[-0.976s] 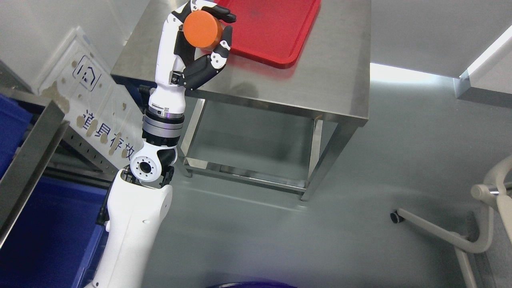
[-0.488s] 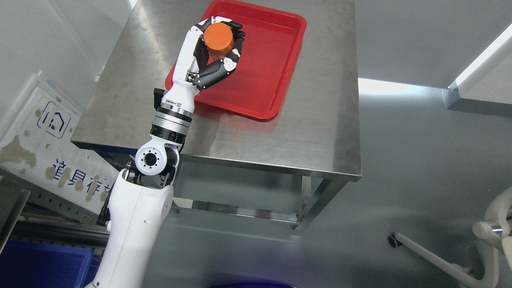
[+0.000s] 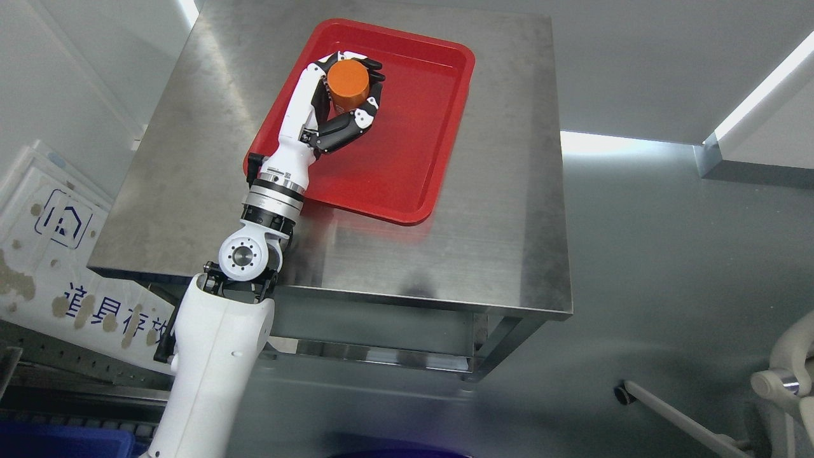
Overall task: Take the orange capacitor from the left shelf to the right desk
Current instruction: 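Open the left hand to release the capacitor into the red tray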
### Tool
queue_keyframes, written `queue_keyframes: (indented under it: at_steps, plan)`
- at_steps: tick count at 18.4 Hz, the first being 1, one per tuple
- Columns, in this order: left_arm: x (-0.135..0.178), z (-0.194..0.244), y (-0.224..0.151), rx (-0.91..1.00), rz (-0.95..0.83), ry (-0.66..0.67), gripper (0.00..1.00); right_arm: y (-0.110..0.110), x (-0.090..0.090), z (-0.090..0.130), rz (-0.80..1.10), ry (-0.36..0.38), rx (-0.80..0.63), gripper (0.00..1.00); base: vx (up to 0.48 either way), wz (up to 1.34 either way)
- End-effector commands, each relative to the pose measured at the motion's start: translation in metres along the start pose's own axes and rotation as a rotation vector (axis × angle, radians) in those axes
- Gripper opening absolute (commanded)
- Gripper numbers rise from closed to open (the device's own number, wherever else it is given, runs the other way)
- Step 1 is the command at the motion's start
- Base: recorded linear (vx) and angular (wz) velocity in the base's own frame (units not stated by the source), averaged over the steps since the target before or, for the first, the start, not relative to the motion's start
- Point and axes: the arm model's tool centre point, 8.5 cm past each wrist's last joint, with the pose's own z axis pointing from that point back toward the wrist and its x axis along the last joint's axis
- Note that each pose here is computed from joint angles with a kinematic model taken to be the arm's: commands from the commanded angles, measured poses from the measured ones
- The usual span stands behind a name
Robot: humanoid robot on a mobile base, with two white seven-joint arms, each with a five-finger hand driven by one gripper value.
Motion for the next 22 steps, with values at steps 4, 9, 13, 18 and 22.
queue_keyframes:
  at_steps: [4, 9, 13, 18, 22]
  plan:
    - [-0.015, 0.001, 0.006, -0.001, -0.021, 0.081, 0.39, -0.011, 0.003, 0.000, -0.010, -0.021, -0.017, 1.00, 0.005, 0.00]
    - [-0.001, -0.011, 0.008, -0.005, -0.030, 0.032, 0.86, -0.011, 0.003, 0.000, -0.010, -0.021, -0.017, 1.00, -0.012, 0.00]
    - [0.024, -0.018, 0.016, 0.060, -0.043, -0.114, 0.99, -0.011, 0.003, 0.000, -0.010, -0.021, -0.017, 1.00, 0.000, 0.00]
    - [0.054, -0.006, 0.045, 0.191, -0.053, -0.246, 1.00, -0.011, 0.003, 0.000, -0.010, -0.021, -0.017, 1.00, 0.000, 0.00]
    - [0.029, 0.027, 0.085, 0.311, -0.071, -0.151, 1.00, -0.011, 0.003, 0.000, -0.010, -0.021, -0.017, 1.00, 0.000, 0.00]
